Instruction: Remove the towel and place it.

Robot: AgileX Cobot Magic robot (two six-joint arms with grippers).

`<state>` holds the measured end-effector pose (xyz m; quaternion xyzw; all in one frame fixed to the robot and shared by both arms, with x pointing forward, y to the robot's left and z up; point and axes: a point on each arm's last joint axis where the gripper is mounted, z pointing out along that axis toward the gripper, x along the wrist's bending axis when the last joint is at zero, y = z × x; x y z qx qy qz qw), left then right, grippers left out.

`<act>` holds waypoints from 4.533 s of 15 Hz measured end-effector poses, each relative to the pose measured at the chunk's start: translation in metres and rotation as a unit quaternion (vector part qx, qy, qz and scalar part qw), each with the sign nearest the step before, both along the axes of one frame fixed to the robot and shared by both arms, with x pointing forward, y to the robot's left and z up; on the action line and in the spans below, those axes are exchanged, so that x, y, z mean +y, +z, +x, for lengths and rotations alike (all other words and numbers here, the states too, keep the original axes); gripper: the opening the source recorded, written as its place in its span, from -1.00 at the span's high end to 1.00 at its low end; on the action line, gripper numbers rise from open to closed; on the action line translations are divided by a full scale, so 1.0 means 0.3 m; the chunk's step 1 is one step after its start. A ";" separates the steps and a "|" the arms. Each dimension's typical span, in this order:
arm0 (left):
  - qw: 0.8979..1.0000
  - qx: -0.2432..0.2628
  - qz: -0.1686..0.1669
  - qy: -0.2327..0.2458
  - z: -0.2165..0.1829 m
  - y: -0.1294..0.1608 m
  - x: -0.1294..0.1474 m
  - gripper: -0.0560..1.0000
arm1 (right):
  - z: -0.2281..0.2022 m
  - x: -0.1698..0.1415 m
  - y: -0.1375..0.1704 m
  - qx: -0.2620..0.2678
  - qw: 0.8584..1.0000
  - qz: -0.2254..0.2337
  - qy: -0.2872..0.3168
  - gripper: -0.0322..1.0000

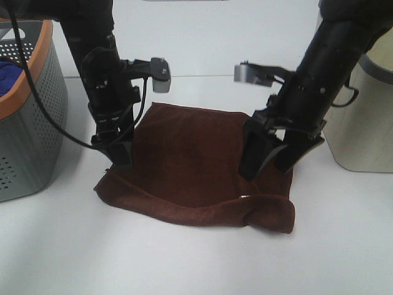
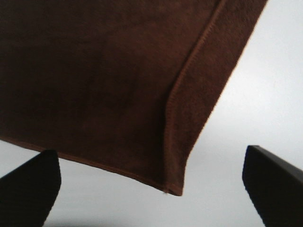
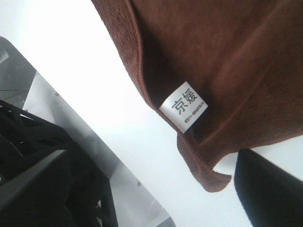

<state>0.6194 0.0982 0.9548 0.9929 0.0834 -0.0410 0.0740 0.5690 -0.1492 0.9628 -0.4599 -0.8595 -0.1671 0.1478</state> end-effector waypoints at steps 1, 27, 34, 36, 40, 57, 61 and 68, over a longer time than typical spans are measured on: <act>1.000 -0.015 -0.009 0.018 0.015 0.037 -0.008 -0.97 | 0.017 0.003 0.071 -0.030 1.000 0.005 0.007 -0.83; 0.743 -0.230 -0.137 0.614 -0.687 0.693 0.670 -0.97 | -0.518 -0.533 0.653 -0.300 0.892 -0.068 -0.332 -0.81; 0.692 -0.341 -0.174 0.612 -1.036 0.680 0.700 -0.98 | -0.863 -0.457 0.425 -0.349 0.888 -0.044 -0.296 -0.81; 0.689 -0.347 -0.179 0.610 -1.094 0.639 0.701 -0.98 | -0.956 -0.449 0.408 -0.392 0.871 -0.033 -0.294 -0.81; 0.685 -0.361 -0.187 0.605 -1.206 0.537 0.702 -0.98 | -1.105 -0.442 0.389 -0.477 0.830 -0.020 -0.289 -0.81; 0.687 -0.391 -0.267 0.551 -1.290 0.333 0.665 -0.98 | -1.122 -0.461 0.305 -0.491 0.814 -0.041 -0.307 -0.81; 0.686 -0.390 -0.269 0.552 -1.289 0.334 0.664 -0.98 | -1.122 -0.460 0.305 -0.491 0.814 -0.040 -0.307 -0.81; 0.686 -0.391 -0.269 0.551 -1.290 0.334 0.664 -0.98 | -1.122 -0.457 0.306 -0.490 0.815 -0.036 -0.307 -0.81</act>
